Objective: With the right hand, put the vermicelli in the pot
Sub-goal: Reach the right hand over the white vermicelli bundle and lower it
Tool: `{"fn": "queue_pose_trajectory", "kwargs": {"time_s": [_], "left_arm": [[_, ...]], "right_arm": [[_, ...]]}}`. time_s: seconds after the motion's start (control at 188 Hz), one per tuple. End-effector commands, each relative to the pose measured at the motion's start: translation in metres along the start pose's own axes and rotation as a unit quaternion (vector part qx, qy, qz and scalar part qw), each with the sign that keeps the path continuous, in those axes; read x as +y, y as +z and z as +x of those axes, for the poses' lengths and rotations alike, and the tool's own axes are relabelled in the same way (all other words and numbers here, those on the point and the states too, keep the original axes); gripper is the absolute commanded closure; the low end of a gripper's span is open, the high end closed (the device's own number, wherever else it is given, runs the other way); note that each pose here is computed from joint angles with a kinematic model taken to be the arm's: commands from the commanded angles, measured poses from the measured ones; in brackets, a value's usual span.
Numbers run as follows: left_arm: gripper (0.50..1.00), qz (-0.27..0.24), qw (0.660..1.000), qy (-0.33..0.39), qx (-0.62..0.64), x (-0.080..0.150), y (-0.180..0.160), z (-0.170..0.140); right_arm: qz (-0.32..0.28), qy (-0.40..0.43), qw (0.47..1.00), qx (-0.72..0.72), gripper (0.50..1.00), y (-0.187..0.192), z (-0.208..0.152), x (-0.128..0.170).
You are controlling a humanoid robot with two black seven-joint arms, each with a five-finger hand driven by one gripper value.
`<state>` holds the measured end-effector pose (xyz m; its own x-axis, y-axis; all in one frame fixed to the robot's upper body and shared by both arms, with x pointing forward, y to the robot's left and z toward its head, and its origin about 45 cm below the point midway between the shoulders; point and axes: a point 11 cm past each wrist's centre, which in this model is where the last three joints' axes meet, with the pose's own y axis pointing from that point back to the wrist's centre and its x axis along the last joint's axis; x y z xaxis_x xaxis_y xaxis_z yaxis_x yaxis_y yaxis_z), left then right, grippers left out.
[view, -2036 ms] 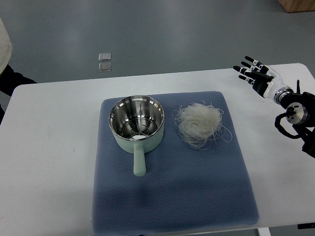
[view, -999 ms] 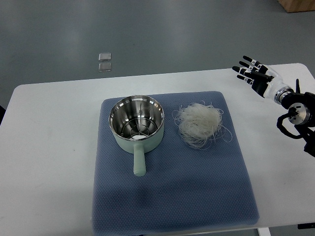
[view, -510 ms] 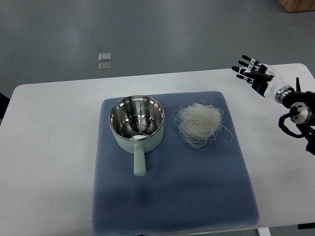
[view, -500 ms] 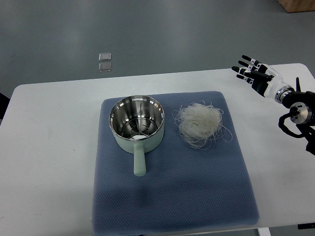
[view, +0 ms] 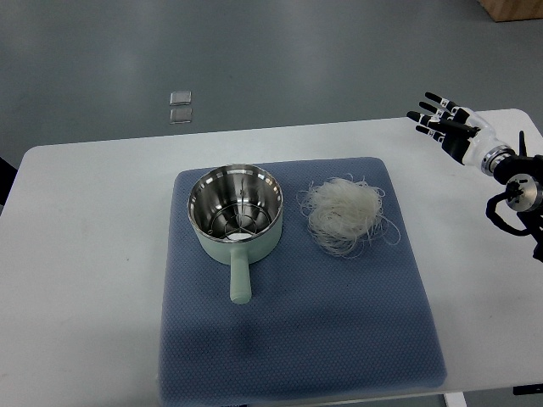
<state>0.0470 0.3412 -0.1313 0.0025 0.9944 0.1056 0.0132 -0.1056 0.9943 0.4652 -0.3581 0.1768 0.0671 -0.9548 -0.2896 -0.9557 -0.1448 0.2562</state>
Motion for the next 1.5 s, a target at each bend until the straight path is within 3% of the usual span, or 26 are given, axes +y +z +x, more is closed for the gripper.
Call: {"fn": "queue_pose_trajectory", "kwargs": {"time_s": [0.0,0.473,0.702,0.707,0.845,0.93,0.994,0.999,1.042,1.095,1.1,1.185,1.494], "left_arm": [[0.5,0.0,1.0,-0.001,-0.001,0.0,0.0,-0.001],[0.5,0.001,1.0,0.002,0.001,0.0,-0.001,0.002],[0.5,0.001,1.0,-0.001,0.0,0.0,-0.001,-0.001],[0.5,0.001,1.0,-0.001,-0.001,0.0,-0.001,-0.001],[0.5,0.001,1.0,-0.002,-0.001,0.0,-0.001,-0.001],[0.5,0.001,1.0,-0.002,-0.001,0.0,-0.001,-0.001],[0.5,0.001,1.0,-0.002,-0.001,0.0,-0.001,-0.001],[0.5,0.001,1.0,-0.002,-0.001,0.0,-0.001,-0.001],[0.5,0.002,1.0,-0.002,-0.001,0.0,-0.002,-0.001],[0.5,0.002,1.0,-0.002,-0.001,0.0,-0.002,-0.001],[0.5,0.002,1.0,-0.002,-0.001,0.0,-0.002,-0.001],[0.5,0.002,1.0,-0.002,-0.001,0.0,-0.002,-0.001],[0.5,0.002,1.0,-0.003,-0.001,0.0,-0.002,-0.002]], "right_arm": [[0.0,-0.005,1.0,0.0,0.572,-0.001,-0.001,0.0],[0.002,-0.076,0.996,0.036,0.574,-0.018,-0.022,-0.005],[-0.026,-0.142,0.972,0.185,0.574,-0.024,-0.052,-0.008],[-0.034,-0.16,0.957,0.238,0.574,-0.028,-0.057,-0.005],[-0.046,-0.22,0.895,0.386,0.574,-0.044,-0.085,-0.001],[-0.057,-0.259,0.849,0.456,0.576,-0.05,-0.103,0.003],[-0.058,-0.263,0.844,0.463,0.576,-0.051,-0.105,0.004],[-0.067,-0.284,0.816,0.499,0.576,-0.05,-0.113,0.008],[-0.072,-0.297,0.793,0.527,0.574,-0.05,-0.119,0.011],[-0.072,-0.297,0.793,0.527,0.574,-0.05,-0.119,0.011],[-0.081,-0.305,0.765,0.561,0.574,-0.046,-0.125,0.012],[-0.103,-0.314,0.722,0.609,0.574,-0.034,-0.129,0.011],[-0.141,-0.323,0.626,0.695,0.581,0.002,-0.128,0.01]]}}
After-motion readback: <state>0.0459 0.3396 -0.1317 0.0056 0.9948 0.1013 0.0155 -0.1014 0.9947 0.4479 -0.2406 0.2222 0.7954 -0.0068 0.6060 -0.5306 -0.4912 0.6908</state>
